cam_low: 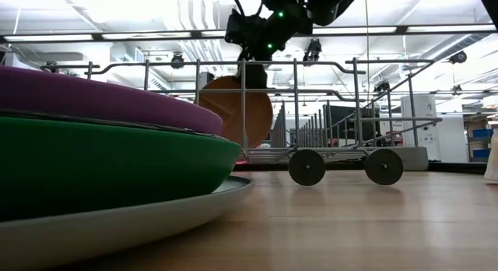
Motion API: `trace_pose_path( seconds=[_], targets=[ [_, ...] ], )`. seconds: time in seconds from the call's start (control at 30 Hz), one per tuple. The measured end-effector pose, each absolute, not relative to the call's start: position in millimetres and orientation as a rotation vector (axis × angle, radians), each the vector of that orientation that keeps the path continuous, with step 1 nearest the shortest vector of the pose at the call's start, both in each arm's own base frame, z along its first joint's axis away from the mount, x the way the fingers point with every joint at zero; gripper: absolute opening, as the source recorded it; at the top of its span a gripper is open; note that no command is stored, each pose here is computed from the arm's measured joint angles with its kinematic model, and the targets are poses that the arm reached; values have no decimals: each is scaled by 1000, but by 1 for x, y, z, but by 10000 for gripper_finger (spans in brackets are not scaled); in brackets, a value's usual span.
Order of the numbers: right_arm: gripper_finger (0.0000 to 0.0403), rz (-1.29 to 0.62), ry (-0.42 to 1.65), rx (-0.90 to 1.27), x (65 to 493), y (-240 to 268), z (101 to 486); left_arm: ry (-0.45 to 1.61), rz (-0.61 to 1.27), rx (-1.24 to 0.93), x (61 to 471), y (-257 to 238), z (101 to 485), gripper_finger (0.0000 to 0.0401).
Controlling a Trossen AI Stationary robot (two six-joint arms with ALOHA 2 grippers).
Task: Sort dishes
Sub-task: Put the brown plate into the dish rack
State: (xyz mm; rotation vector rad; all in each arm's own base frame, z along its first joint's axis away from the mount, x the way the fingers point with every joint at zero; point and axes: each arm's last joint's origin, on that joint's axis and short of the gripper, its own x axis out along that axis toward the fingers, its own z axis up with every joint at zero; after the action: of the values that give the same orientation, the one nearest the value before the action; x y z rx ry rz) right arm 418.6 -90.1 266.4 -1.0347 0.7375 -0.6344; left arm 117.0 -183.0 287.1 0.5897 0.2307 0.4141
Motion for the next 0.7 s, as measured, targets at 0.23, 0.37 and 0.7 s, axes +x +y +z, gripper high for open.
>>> trace_pose_path(
  seconds=[0.23,0.37,0.7],
  targets=[
    [277,-663,765,-1043,417,-90,268,231,414,590,117,-183,287,62],
    [297,-677,774,-1041,417,-90,270,231,414,589,117,-183,287,62],
    [340,-641,842,-983,417,-89,281,231,414,589,117,-183,287,62]
  ],
)
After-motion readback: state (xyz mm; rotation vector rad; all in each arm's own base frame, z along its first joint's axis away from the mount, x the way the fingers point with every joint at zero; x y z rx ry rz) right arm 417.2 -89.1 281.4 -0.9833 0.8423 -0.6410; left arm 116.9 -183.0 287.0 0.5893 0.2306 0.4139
